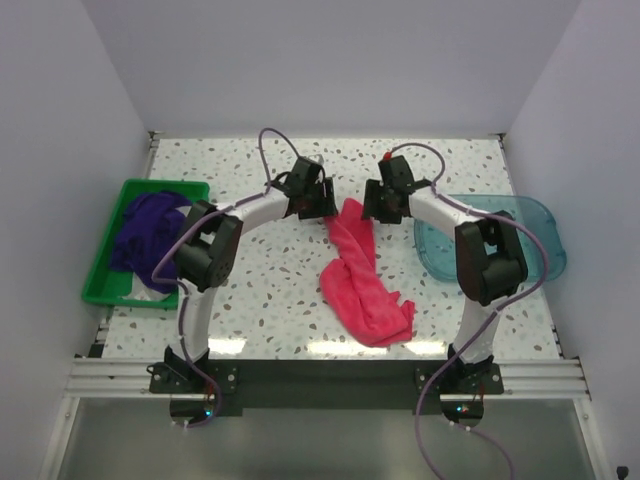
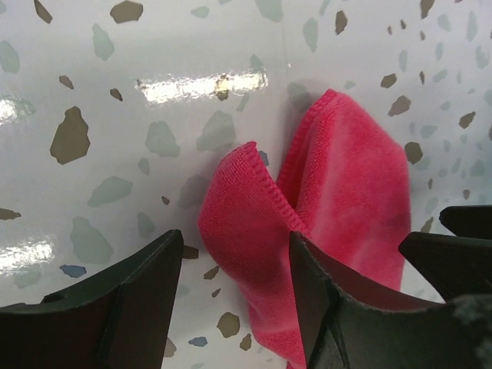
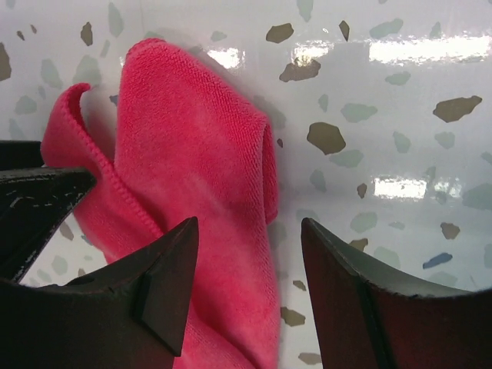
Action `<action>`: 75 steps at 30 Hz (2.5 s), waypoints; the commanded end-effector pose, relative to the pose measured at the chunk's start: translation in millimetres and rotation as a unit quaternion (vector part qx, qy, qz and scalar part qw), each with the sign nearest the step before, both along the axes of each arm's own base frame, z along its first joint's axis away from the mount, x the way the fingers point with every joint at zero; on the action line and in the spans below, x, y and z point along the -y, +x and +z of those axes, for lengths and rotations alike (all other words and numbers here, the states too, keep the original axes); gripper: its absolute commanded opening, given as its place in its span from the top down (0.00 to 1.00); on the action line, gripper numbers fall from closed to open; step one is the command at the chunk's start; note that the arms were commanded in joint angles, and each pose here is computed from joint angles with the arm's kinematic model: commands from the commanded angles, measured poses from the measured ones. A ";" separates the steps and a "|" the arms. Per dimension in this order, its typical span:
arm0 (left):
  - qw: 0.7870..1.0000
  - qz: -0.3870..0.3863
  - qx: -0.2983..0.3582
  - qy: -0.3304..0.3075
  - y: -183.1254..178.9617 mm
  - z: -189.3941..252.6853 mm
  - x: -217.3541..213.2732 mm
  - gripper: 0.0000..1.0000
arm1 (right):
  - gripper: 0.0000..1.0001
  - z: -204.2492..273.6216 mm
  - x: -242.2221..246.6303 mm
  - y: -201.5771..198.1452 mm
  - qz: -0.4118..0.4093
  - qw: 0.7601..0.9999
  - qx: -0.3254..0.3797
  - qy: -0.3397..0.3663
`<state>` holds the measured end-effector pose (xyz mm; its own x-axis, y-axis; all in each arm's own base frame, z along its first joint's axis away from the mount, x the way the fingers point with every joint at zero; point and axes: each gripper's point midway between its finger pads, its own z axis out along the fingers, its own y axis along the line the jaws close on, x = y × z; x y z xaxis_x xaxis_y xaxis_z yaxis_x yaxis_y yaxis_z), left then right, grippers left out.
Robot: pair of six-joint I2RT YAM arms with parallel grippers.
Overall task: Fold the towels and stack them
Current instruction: Flatten out the crumpled towel
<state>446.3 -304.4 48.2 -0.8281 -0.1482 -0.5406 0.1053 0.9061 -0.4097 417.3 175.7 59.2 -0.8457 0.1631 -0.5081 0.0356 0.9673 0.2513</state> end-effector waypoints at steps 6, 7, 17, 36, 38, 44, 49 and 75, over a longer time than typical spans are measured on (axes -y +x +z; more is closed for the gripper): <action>1.000 -0.009 -0.004 0.011 3.4 -18.4 -0.5 0.48 | 0.46 -11.0 -18.9 22.3 -0.007 0.999 0.016 0.036; 1.000 -0.011 -0.008 0.012 0.0 -23.1 -1.6 0.55 | 0.51 -13.4 -21.2 21.4 0.000 0.999 0.014 0.040; 0.999 -0.027 0.041 0.016 1.6 24.8 -33.1 1.00 | 1.00 24.2 -4.3 28.0 0.015 0.998 0.067 0.012; 0.892 -0.117 0.435 -0.035 -37.2 428.9 -88.7 1.00 | 1.00 363.2 27.6 -8.3 0.053 0.917 0.394 0.016; 0.870 -0.134 0.471 -0.051 -68.3 458.2 -92.9 1.00 | 1.00 389.1 29.6 -32.0 0.066 0.902 0.426 0.030; 0.828 -0.169 0.528 -0.085 -149.3 502.8 -107.0 1.00 | 1.00 455.7 37.1 -105.0 0.112 0.855 0.503 0.061; 0.808 -0.165 0.557 -0.102 -193.2 535.8 -121.4 1.00 | 1.00 493.7 43.4 -143.7 0.119 0.830 0.539 0.085; 0.975 0.034 0.210 0.065 109.1 142.2 -179.3 0.66 | 0.70 181.9 -30.3 90.1 0.048 0.967 0.248 0.034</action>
